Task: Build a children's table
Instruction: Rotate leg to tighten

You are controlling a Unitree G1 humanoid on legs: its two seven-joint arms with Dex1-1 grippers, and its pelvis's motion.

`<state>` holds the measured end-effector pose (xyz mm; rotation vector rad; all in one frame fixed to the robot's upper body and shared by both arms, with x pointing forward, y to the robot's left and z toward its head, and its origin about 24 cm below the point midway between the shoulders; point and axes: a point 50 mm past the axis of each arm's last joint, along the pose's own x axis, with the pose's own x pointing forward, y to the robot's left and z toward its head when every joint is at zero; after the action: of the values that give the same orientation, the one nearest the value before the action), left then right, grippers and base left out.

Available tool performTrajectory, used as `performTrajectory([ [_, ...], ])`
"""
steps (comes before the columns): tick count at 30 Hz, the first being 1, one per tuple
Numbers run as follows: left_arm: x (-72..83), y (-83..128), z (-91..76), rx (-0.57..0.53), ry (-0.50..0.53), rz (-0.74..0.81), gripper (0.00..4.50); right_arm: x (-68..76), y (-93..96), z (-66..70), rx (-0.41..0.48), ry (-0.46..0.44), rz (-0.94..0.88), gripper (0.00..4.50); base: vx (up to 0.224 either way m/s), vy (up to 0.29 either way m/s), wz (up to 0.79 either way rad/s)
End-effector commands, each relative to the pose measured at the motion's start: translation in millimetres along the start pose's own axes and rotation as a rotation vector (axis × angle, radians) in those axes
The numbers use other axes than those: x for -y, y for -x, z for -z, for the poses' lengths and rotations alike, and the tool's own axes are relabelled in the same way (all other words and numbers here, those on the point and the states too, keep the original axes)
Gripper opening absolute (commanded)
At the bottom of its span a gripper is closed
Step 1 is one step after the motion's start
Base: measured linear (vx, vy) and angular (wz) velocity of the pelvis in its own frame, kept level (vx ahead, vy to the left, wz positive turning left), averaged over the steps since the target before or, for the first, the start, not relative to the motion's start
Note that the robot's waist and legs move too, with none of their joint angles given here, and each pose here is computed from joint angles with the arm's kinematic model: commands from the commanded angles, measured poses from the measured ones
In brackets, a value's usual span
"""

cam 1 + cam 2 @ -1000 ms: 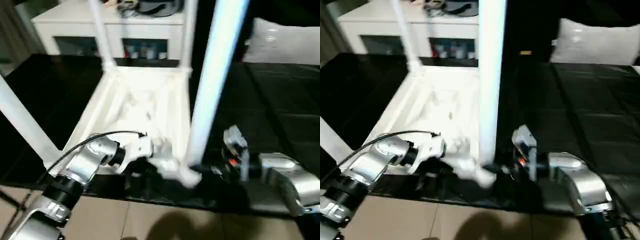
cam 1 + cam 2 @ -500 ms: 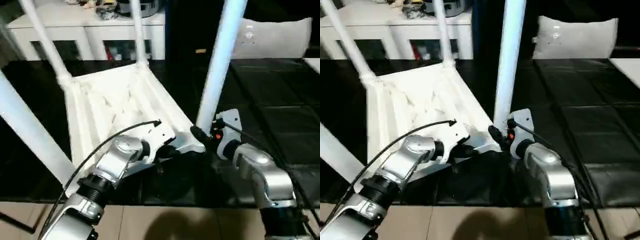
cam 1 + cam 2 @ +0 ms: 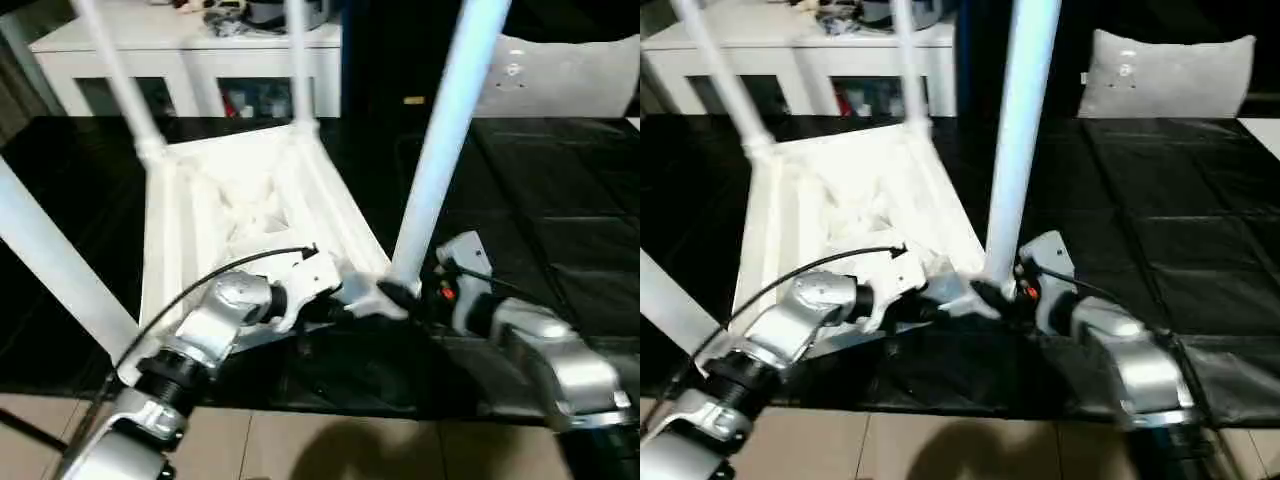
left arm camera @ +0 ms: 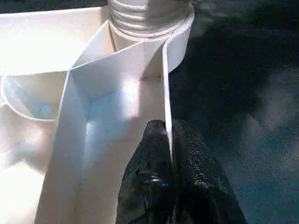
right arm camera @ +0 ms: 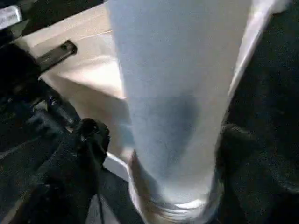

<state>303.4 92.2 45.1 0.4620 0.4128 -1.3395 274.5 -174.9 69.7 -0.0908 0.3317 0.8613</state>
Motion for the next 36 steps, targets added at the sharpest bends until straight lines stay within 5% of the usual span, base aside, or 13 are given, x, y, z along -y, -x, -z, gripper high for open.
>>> performTrajectory([
  [1,5.0,0,1.6,-0.036,-0.061,0.082,0.00,-2.6,2.8,-3.3,0.005,0.030,-0.066,4.33,0.000,0.000,0.00],
  [15,21.9,13,10.6,-0.092,-0.133,0.349,0.00,-10.1,13.6,-6.2,-0.039,0.034,-0.440,3.37,0.000,0.000,0.00],
  [29,25.2,17,13.6,-0.105,-0.137,0.378,0.00,-17.2,14.2,-3.2,-0.062,-0.014,-0.569,2.28,0.000,0.000,0.00],
  [36,22.7,15,12.8,-0.076,-0.091,0.321,0.00,-24.3,15.0,-3.7,-0.018,-0.058,-0.578,2.14,0.000,0.000,0.00],
])
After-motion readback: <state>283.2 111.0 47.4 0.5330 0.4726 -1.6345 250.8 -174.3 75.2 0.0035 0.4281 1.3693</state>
